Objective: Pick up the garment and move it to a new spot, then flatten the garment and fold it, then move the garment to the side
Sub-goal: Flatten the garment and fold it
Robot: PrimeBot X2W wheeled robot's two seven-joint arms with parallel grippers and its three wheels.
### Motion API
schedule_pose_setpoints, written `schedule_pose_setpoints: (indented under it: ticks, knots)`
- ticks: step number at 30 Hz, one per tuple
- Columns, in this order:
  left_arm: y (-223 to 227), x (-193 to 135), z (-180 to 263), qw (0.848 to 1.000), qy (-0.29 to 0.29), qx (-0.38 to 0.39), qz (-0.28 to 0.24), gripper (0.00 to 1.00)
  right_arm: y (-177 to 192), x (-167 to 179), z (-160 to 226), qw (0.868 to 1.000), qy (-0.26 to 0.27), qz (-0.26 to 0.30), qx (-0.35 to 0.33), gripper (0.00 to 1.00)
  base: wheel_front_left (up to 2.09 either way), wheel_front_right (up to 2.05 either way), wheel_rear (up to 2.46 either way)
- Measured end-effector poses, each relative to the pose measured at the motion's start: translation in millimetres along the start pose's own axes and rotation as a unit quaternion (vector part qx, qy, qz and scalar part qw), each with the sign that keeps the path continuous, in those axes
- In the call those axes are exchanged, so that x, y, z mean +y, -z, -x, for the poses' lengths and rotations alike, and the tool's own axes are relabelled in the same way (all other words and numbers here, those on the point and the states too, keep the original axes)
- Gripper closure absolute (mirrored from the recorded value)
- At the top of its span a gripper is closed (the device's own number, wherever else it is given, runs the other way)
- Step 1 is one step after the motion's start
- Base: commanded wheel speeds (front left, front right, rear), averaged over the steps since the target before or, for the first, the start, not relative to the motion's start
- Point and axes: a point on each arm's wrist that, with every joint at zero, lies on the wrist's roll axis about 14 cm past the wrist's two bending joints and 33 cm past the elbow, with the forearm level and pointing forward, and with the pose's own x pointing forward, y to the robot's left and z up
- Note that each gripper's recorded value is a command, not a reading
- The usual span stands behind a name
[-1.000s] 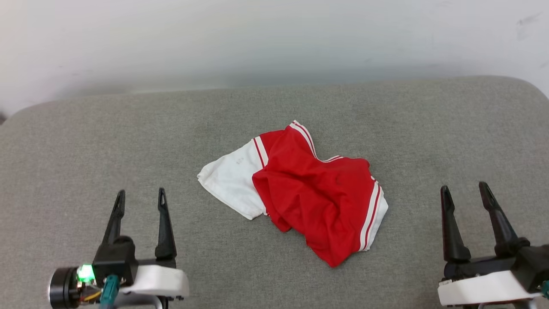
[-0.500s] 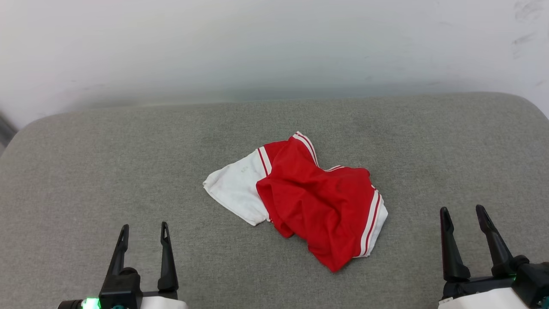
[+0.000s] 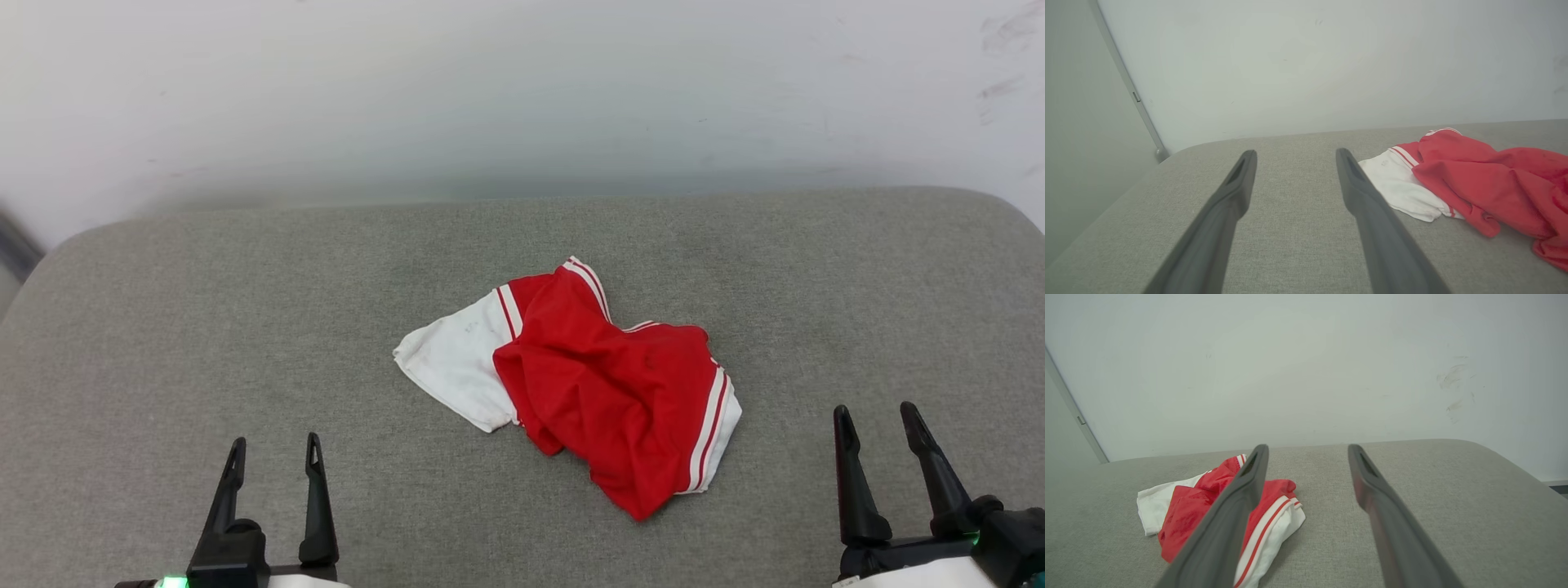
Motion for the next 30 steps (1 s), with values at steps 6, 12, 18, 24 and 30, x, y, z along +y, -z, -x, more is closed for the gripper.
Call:
schedule_pose_setpoints:
  ticks: [6,12,18,24,30]
  knots:
    - [3,-2,-6,1.000,0.009,0.002,0.001,0.00,2,0,0,1.000,0.000,0.001,0.003,0.00,0.00,0.00,0.00]
    - [-15,-8,-47,0.998,0.048,-0.036,-0.017,0.00,1,-4,-8,1.000,0.004,0.009,0.000,0.00,0.00,0.00,0.00]
    - [-32,-11,-126,0.990,0.112,-0.069,-0.052,0.00,4,-8,-29,1.000,0.005,0.022,-0.001,0.00,0.00,0.00,0.00]
    - [-33,-13,-190,0.987,0.137,-0.032,-0.079,0.00,15,-17,-43,0.999,0.015,0.029,0.009,0.00,0.00,0.00,0.00]
    - [-7,-30,-227,0.975,0.178,0.078,-0.103,0.00,27,-25,-52,0.999,0.022,0.033,0.022,0.00,0.00,0.00,0.00]
